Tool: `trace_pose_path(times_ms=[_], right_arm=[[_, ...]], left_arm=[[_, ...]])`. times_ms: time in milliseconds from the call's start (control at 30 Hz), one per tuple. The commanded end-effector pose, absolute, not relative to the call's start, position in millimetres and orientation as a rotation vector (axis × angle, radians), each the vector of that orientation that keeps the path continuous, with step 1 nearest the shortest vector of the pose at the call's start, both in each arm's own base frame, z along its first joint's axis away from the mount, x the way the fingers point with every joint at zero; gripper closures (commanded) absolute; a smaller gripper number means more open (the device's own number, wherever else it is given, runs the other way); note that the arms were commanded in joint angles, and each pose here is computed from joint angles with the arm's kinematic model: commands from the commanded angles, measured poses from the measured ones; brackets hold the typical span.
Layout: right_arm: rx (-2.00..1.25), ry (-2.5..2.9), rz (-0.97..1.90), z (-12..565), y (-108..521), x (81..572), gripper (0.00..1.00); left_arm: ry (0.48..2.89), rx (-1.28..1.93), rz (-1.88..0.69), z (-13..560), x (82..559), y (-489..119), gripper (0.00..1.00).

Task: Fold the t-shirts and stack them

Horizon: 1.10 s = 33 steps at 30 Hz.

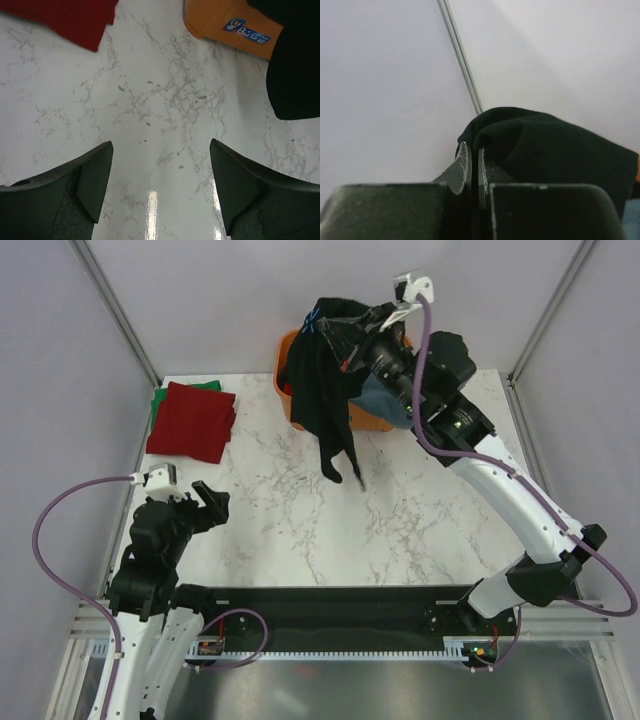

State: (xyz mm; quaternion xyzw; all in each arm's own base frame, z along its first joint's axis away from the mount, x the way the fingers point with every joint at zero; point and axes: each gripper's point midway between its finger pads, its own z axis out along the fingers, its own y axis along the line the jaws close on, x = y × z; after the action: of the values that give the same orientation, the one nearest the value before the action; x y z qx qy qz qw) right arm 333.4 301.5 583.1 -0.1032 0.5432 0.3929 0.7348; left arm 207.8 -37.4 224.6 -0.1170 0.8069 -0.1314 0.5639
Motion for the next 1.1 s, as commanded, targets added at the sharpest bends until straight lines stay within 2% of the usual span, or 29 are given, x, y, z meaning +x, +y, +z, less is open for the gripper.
trace_pose_path(times_ms=[0,167,400,533,700,767,867,900,967,1000,1033,1067], right_arm=[[-0.259,1.275,0.872,551.3,319.2,347.6,1.0],[-0.363,1.205,0.975,580.7,328.2,320.4,1.0],[-0.681,0.886,1.145,673.8,348.2,222.3,1.0],[-0.675,0.651,1.101,726.2,309.3,177.3,1.0],[-0.619,0.631,0.993,731.8,281.3,172.6,1.0],[-0.575,0.716,0.917,711.6,278.9,193.3,1.0],[-0.533,0.949,0.827,640.9,290.2,237.6,1.0],[-0.496,1.136,0.739,572.8,300.9,275.3,1.0],[-0.418,1.356,0.603,493.1,294.7,308.7,0.99],[-0.344,1.608,0.41,398.1,281.4,337.3,0.78],[-0.284,1.737,0.279,352.8,265.7,347.1,0.62],[-0.231,1.856,0.18,314.4,251.5,349.5,0.51]], left_arm=[[1.875,-0.265,-0.314,235.6,209.4,-37.7,0.15],[1.876,-0.269,-0.31,235.4,210.1,-36.9,0.16],[1.877,-0.275,-0.305,234.8,210.7,-35.7,0.17],[1.877,-0.275,-0.305,234.8,210.7,-35.7,0.18],[1.88,-0.276,-0.303,234.2,211.1,-35.5,0.18],[1.883,-0.277,-0.302,233.6,211.5,-35.5,0.18],[1.882,-0.276,-0.302,233.9,211.3,-35.5,0.18],[1.885,-0.277,-0.302,232.9,211.2,-35.5,0.18],[1.88,-0.276,-0.303,234.2,211.1,-35.5,0.18],[1.88,-0.276,-0.3,233.8,211.0,-35.1,0.18],[1.879,-0.276,-0.301,234.1,210.8,-35.1,0.18],[1.877,-0.277,-0.302,234.4,210.6,-35.1,0.18]])
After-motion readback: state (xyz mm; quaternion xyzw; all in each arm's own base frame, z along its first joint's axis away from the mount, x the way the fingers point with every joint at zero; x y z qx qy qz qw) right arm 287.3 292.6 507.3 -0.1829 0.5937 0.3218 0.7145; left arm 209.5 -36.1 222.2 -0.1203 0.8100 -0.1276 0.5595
